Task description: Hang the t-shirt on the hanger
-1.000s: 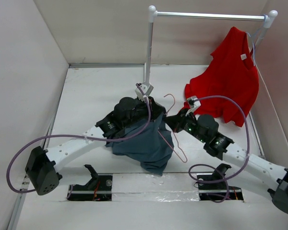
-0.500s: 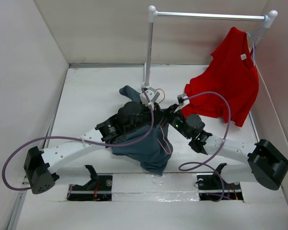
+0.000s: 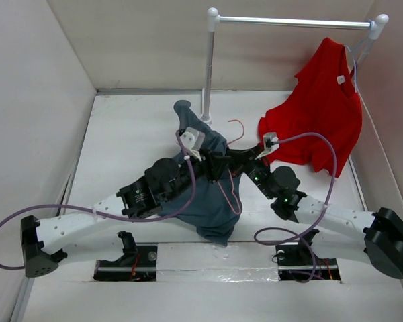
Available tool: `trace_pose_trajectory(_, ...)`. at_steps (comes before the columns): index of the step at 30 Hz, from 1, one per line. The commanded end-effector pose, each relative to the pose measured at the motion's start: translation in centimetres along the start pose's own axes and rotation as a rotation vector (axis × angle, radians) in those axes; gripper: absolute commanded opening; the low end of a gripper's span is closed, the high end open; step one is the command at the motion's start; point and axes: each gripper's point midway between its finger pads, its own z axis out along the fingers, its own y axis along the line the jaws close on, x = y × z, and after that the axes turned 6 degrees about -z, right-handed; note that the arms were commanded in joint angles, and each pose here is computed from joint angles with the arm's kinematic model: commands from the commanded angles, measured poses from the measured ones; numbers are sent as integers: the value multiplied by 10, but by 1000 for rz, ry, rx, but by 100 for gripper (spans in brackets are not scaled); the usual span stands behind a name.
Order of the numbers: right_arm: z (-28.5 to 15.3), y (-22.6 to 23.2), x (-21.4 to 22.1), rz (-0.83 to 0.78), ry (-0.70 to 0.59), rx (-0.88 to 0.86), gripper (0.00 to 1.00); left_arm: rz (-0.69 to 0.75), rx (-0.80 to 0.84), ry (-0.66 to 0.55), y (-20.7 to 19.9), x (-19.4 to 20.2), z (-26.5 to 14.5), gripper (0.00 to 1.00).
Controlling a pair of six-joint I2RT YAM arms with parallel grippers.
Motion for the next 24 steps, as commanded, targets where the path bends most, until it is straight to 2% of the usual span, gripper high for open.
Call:
trace_pose_trajectory(1, -5, 2, -26, -1, -100, 12, 0, -98, -30, -160, 5, -33, -11, 34)
trace_pose_trajectory(3, -7, 1, -27, -2, -103, 14, 0, -117, -56, -194, 12, -37, -13, 34)
trace_pose_trajectory(5, -9, 2, -29, -5, -101, 13, 0, -144, -147, -222, 39, -42, -9, 31)
trace_pose_trajectory(7, -12, 2, -28, 1, -93, 9, 0, -156, -186, -153, 61, -33, 4, 28)
trace_pose_trajectory(8, -13, 3, -27, 3, -90, 3, 0, -159, -252, -173, 95, -46, 9, 28)
trace_pose_trajectory(10, -15, 5, -28, 3, -88, -5, 0, -167, -242, -116, 112, -41, 19, 28)
trace_pose_trajectory(11, -15, 4, -27, 3, -86, -4, 0, -158, -265, -124, 124, -46, 20, 28)
trace_pose_trajectory(16, -17, 2, -27, -2, -70, 13, 0, -67, -164, -70, 111, -39, 36, 30)
trace_pose_trajectory(24, -13, 6, -23, 0, -62, -12, 0, -30, -125, -28, 109, -29, 49, 30)
